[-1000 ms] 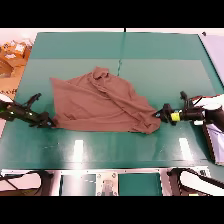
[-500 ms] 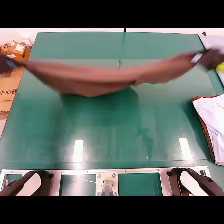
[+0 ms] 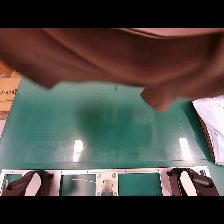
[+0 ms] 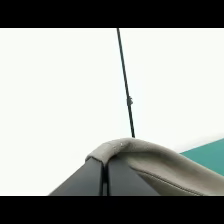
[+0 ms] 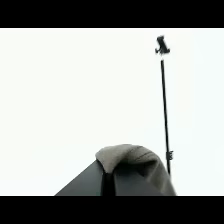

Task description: Fold the shirts.

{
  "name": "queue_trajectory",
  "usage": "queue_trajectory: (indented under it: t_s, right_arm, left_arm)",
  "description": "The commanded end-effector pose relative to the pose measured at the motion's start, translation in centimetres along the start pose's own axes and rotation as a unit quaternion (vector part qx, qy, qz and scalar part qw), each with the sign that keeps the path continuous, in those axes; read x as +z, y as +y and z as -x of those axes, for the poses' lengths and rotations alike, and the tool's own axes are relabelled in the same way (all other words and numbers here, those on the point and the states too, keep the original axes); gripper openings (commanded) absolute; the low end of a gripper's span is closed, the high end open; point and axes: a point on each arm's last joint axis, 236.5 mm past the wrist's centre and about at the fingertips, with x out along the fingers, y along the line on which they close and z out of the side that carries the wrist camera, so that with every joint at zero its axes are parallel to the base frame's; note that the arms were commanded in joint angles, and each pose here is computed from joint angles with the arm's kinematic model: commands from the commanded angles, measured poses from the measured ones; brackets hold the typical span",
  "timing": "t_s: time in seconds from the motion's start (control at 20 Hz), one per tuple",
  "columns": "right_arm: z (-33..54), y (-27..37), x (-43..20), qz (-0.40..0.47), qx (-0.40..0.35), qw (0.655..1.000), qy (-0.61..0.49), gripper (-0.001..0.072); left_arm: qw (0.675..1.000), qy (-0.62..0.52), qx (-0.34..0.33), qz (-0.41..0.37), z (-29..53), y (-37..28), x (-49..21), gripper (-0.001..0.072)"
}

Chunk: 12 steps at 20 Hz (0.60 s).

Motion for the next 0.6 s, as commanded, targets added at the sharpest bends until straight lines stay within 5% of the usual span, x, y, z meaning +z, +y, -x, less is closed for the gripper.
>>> queue_trajectory:
  t_s: [0.0,0.25,0.55]
  right_arm:
    - [-1.0,-3.9,-1.7,-0.030,-0.063,0.997,0.027,0.0017]
    - [-8.3,-14.6,-18.9,-0.163,-0.117,0.955,0.218,0.0015]
    - [-12.1,-23.1,-42.9,-0.270,-0.152,0.864,0.398,0.0015]
  left_arm:
    - [0.999,0.038,0.015,0.034,-1.6,2.1,-2.2,0.0024]
    - [0.954,0.219,-0.072,0.192,-9.8,5.5,-18.4,0.0024]
    - [0.852,0.402,-0.116,0.315,-17.0,4.0,-45.4,0.0024]
